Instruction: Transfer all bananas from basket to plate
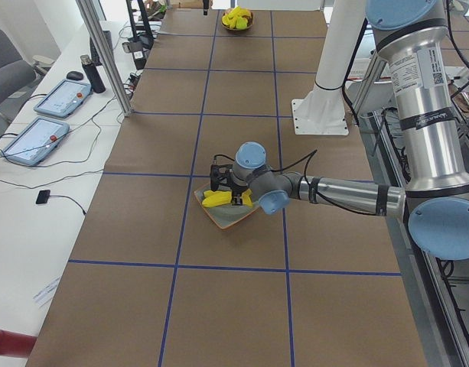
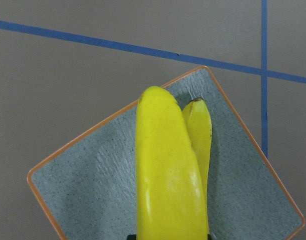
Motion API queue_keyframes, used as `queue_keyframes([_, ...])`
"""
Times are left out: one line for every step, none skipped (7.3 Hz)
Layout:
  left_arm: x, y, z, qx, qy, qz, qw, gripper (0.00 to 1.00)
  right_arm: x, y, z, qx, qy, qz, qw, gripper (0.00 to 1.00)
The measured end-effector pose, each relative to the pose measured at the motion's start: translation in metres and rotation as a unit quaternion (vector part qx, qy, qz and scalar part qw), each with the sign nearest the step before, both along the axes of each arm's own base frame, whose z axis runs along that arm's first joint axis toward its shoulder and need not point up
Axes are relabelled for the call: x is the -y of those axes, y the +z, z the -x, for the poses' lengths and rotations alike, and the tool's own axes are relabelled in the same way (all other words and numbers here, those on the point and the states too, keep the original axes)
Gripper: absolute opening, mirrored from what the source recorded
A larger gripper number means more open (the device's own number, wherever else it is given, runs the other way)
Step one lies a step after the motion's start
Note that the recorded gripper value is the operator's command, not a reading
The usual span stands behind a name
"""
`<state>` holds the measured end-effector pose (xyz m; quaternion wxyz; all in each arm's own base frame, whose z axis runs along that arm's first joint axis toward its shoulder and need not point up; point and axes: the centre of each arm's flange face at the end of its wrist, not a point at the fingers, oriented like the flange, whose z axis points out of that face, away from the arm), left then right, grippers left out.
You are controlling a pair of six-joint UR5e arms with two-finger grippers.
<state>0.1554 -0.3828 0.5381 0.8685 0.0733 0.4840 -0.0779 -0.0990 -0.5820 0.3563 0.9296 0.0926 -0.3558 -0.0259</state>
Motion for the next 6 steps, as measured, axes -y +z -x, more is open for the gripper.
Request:
queue_keyframes([0.000, 0.000, 0.000, 0.003, 0.000, -0.004, 1.0000, 0.78, 0.000, 0.000, 0.000, 0.000, 0.000, 0.000, 1.0000, 1.00])
queue_keyframes([0.001, 0.001, 0.000, 0.004, 0.000, -0.007, 1.0000, 0.99, 0.000, 0.000, 0.000, 0.000, 0.000, 0.000, 1.0000, 1.00])
queue_keyframes([0.001, 0.000, 0.001, 0.004, 0.001, -0.009, 0.9999, 1.00, 0.000, 0.000, 0.000, 0.000, 0.000, 0.000, 1.0000, 1.00])
queue_keyframes([0.002, -0.004, 0.001, 0.002, 0.000, -0.014, 0.9999, 1.00, 0.000, 0.000, 0.000, 0.000, 0.000, 0.000, 1.0000, 1.00])
queue_keyframes([0.003, -0.013, 0.001, -0.004, 0.000, -0.022, 0.9998, 1.00, 0.000, 0.001, 0.000, 0.000, -0.001, 0.000, 1.0000, 1.00])
queue_keyframes([0.004, -0.025, 0.002, -0.011, 0.000, -0.029, 0.9995, 1.00, -0.001, 0.004, -0.002, -0.001, -0.003, -0.002, 1.0000, 1.00])
